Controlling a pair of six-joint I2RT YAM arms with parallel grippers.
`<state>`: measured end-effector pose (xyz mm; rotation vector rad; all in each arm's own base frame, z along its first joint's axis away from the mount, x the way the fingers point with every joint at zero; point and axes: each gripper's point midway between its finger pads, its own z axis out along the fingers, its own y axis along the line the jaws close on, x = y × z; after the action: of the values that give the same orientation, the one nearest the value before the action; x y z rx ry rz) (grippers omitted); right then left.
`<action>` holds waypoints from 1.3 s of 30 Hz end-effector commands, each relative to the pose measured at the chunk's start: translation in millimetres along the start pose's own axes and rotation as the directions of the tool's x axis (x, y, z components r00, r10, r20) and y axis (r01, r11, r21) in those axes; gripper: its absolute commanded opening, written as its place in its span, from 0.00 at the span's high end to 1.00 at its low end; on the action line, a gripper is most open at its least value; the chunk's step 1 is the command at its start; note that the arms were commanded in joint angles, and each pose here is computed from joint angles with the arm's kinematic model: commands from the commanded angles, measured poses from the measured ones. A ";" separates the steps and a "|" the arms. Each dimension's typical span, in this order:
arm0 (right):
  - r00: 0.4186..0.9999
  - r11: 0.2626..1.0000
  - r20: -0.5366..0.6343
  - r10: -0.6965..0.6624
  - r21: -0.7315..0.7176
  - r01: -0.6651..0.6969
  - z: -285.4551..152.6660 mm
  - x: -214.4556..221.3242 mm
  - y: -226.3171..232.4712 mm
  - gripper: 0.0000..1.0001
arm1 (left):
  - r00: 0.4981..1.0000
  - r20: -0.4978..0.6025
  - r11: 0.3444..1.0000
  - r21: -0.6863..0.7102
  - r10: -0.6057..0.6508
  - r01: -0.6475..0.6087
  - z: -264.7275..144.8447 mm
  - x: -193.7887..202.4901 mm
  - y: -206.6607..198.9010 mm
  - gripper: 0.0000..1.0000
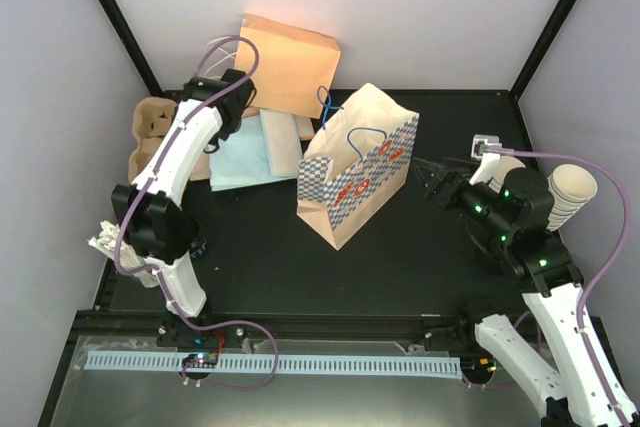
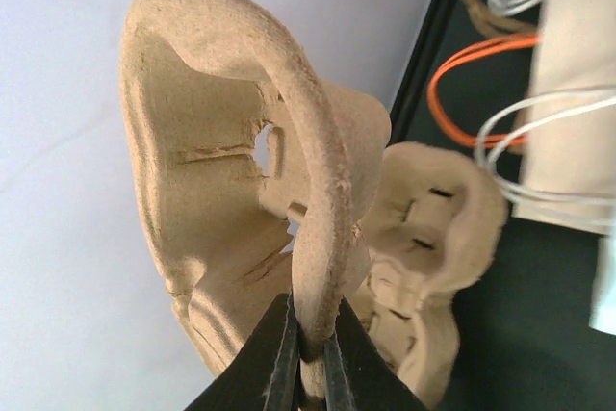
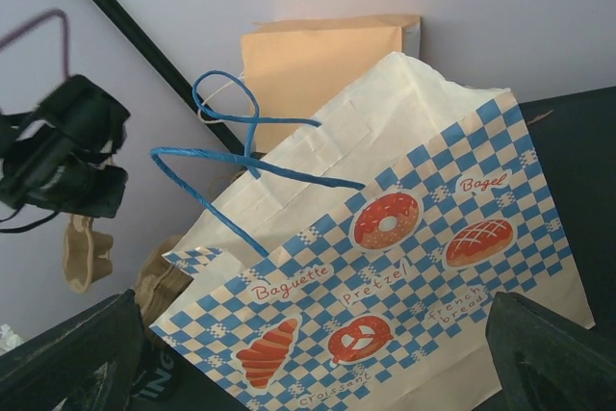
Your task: Pack the takeout coffee
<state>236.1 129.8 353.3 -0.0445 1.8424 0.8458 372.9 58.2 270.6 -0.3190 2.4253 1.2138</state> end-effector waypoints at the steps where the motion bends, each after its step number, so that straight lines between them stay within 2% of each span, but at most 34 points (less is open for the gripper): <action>1: 1.000 1.000 0.012 -0.004 0.011 0.004 0.7 -5.3 0.5 0.00 | 0.989 0.135 0.993 0.107 -0.059 0.045 -62.4 -8.9 17.6 0.98; 5: 1.000 1.000 0.008 -0.010 0.018 0.010 0.5 -5.2 -0.4 0.00 | 0.963 0.252 0.974 0.223 -0.095 0.038 -113.4 -15.3 18.1 0.98; 8: 1.000 1.000 0.003 -0.011 0.009 0.011 -0.3 -4.3 1.2 0.00 | 0.941 0.335 0.938 0.339 -0.052 -0.069 -150.3 -10.1 3.6 0.99; 14: 1.000 1.000 0.022 -0.017 0.019 0.016 -10.8 -5.6 2.2 0.00 | 0.905 0.421 0.918 0.334 0.059 -0.215 -178.4 35.1 -12.9 0.99; 17: 1.000 0.999 0.014 -0.017 0.040 0.016 -13.2 -2.1 -2.1 0.00 | 0.906 0.412 0.874 0.400 0.098 -0.276 -182.0 67.6 -30.0 0.98; 21: 1.000 0.998 -0.020 -0.012 0.063 0.013 -12.6 7.7 -8.4 0.00 | 0.902 0.370 0.796 0.466 0.222 -0.387 -179.3 117.7 -63.5 0.98; 25: 0.999 0.997 -0.044 0.001 0.075 0.002 -11.0 16.4 -13.7 0.00 | 0.899 0.323 0.754 0.499 0.296 -0.427 -166.1 164.1 -83.2 0.99; 28: 0.999 0.997 -0.053 0.010 0.078 -0.006 -9.1 21.2 -16.5 0.00 | 0.895 0.325 0.685 0.578 0.305 -0.443 -172.8 190.2 -100.6 0.98; 34: 0.996 0.996 -0.089 0.020 0.085 -0.013 -2.1 28.6 -20.7 0.00 | 0.924 0.285 0.601 0.702 0.255 -0.382 -184.2 219.6 -137.1 0.97; 39: 0.996 0.995 -0.089 0.013 0.096 -0.005 -1.4 26.2 -21.7 0.00 | 0.929 0.252 0.566 0.738 0.273 -0.367 -192.0 243.0 -173.4 0.97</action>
<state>233.4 121.6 320.2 -0.0015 1.9624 0.7811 177.3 -165.3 159.1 0.5385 2.6618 0.3250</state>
